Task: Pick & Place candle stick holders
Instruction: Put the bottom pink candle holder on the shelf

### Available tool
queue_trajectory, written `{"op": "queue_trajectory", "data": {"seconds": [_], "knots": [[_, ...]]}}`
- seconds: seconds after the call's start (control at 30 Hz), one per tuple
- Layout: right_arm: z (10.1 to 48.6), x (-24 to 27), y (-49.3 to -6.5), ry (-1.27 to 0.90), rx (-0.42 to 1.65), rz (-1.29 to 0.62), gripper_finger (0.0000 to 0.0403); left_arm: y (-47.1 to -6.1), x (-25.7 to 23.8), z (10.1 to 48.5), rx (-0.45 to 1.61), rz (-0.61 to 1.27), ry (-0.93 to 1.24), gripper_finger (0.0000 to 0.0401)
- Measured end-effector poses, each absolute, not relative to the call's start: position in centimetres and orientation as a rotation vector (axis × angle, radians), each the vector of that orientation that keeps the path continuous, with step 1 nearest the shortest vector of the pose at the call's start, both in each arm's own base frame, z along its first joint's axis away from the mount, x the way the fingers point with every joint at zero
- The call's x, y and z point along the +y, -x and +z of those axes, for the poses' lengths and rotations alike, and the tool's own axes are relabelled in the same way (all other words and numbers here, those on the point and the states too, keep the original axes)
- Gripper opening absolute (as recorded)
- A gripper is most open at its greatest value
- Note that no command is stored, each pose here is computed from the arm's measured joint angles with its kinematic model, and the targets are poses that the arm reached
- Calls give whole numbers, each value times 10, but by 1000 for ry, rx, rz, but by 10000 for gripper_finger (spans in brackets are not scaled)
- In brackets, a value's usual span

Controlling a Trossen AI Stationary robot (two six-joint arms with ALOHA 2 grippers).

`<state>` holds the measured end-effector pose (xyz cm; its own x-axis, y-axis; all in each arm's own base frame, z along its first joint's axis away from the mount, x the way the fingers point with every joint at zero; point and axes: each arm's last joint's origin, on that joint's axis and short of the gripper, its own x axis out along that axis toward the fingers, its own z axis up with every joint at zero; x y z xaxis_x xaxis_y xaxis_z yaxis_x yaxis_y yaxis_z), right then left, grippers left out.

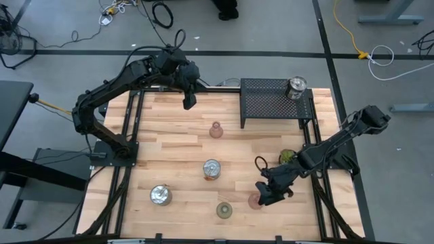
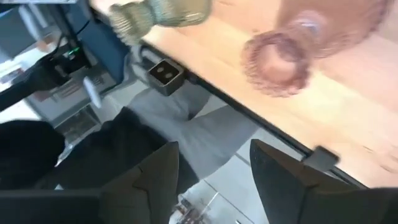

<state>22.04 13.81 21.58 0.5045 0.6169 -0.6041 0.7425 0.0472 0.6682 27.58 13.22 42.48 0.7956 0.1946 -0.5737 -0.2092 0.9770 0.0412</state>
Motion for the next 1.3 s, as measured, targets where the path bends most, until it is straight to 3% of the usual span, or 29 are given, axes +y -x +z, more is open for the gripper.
{"op": "queue_trajectory", "data": {"seconds": [0.37, 1.03, 1.13, 1.3], "knots": [[206, 127, -216, -1654, 1197, -361, 192, -275, 133, 425, 617, 215, 11, 12], [162, 139, -238, -1635, 1287, -461, 185, -275, 133, 423, 633, 206, -8, 12], [161, 137, -240, -1633, 1284, -463, 151, -275, 133, 423, 633, 205, -9, 12], [160, 134, -241, -1603, 1271, -464, 31, -275, 133, 423, 633, 205, -9, 12]]}}
